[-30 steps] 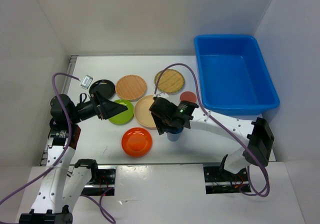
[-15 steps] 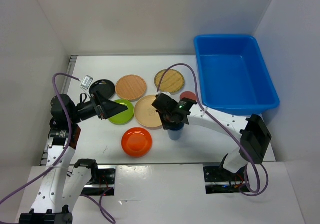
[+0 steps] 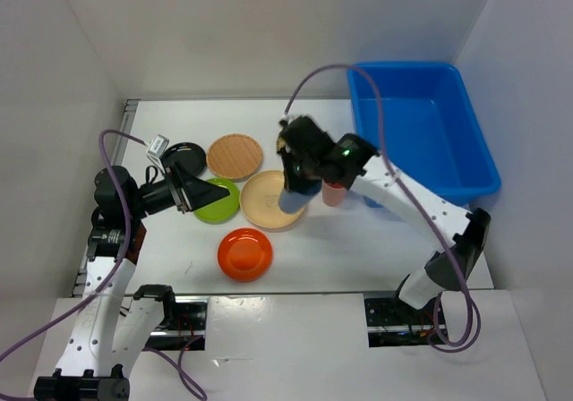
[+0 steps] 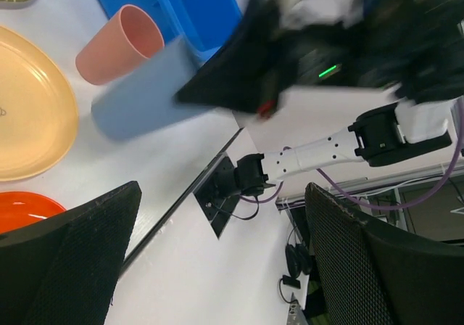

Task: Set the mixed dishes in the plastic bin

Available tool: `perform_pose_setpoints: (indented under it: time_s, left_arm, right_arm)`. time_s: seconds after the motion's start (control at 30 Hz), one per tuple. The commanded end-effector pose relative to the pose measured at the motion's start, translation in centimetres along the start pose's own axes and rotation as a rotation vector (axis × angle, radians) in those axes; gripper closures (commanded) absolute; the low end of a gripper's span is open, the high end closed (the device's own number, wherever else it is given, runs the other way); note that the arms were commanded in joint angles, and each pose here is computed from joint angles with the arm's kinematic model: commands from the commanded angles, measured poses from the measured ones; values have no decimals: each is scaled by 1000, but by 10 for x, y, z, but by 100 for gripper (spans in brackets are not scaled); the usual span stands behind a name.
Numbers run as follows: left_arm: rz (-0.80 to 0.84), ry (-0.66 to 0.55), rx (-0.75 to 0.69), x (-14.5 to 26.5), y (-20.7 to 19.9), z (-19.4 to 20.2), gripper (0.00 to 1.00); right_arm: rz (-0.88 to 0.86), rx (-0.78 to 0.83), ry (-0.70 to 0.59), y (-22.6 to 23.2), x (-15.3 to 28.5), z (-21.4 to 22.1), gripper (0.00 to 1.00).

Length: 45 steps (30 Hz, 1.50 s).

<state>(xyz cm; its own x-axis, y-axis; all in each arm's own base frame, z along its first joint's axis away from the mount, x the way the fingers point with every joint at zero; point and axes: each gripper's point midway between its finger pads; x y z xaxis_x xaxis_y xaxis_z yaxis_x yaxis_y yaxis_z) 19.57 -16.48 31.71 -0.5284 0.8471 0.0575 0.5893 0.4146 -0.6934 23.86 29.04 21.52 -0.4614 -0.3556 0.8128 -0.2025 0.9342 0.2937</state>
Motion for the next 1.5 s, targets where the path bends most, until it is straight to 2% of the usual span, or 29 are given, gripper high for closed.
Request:
perform_pose_setpoints:
  time_s: [0.0, 0.07, 0.1, 0.17, 0.2, 0.27, 0.43, 0.5, 0.63, 0.8, 0.83, 1.0, 1.13, 1.33, 1.47]
  left_arm:
    - [16, -7, -67, 0, -5, -3, 0]
    - [19, -11, -84, 1, -7, -5, 0]
    - [26, -5, -85, 0, -8, -4, 0]
    - [26, -4, -85, 0, -8, -4, 0]
    - [26, -5, -95, 0, -8, -4, 0]
    - [23, -1, -88, 0, -7, -3, 0]
    - [27, -6, -129, 0, -9, -7, 0]
    - [14, -6, -146, 0, -9, -9, 0]
    - [-25, -16, -222, 2, -13, -18, 0]
    - [-39, -19, -251, 0, -10, -21, 0]
    - [-39, -19, -252, 0, -11, -23, 0]
    - [-48, -2, -250, -2, -6, -20, 0]
    - [-47, -3, -241, -4, -5, -21, 0]
    - [-47, -3, -241, -4, -3, -20, 0]
    - [-50, 1, -233, -6, -1, -20, 0]
  right_arm:
    - [-89, -58, -157, 8, 69, -68, 100]
    - [-127, -94, -268, 10, 105, -111, 100]
    - [-117, -140, -370, -5, 136, -143, 100]
    - [-53, -188, -455, -31, 152, -172, 100]
    - [18, -244, -547, -64, 172, -195, 100]
    - [125, -294, -612, -102, 181, -216, 100]
    - [410, -431, -628, -176, 156, -229, 100]
    - [503, -472, -636, -197, 149, -230, 100]
    - [654, -594, -541, -254, 112, -210, 100]
    - [703, -676, -496, -303, 83, -180, 100]
    - [708, -715, -461, -324, 66, -165, 100]
    - [778, -787, -414, -379, 58, -120, 100]
    - [838, -832, -426, -417, 61, -109, 100]
    - [908, -854, -392, -456, 55, -91, 100]
    - [877, -869, -365, -464, 42, -85, 100]
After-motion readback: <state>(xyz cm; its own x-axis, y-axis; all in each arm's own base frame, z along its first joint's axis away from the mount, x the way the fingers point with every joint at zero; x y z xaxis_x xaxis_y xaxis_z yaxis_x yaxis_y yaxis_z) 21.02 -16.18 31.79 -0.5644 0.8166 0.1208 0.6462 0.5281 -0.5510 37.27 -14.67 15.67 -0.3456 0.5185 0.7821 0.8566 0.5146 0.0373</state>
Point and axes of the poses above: each gripper's point midway between its finger pads, its own x axis back along the fingers, its own y axis along the line the jaws close on, z = x × y, and after that the axes turned 12 degrees about -x, right-handed
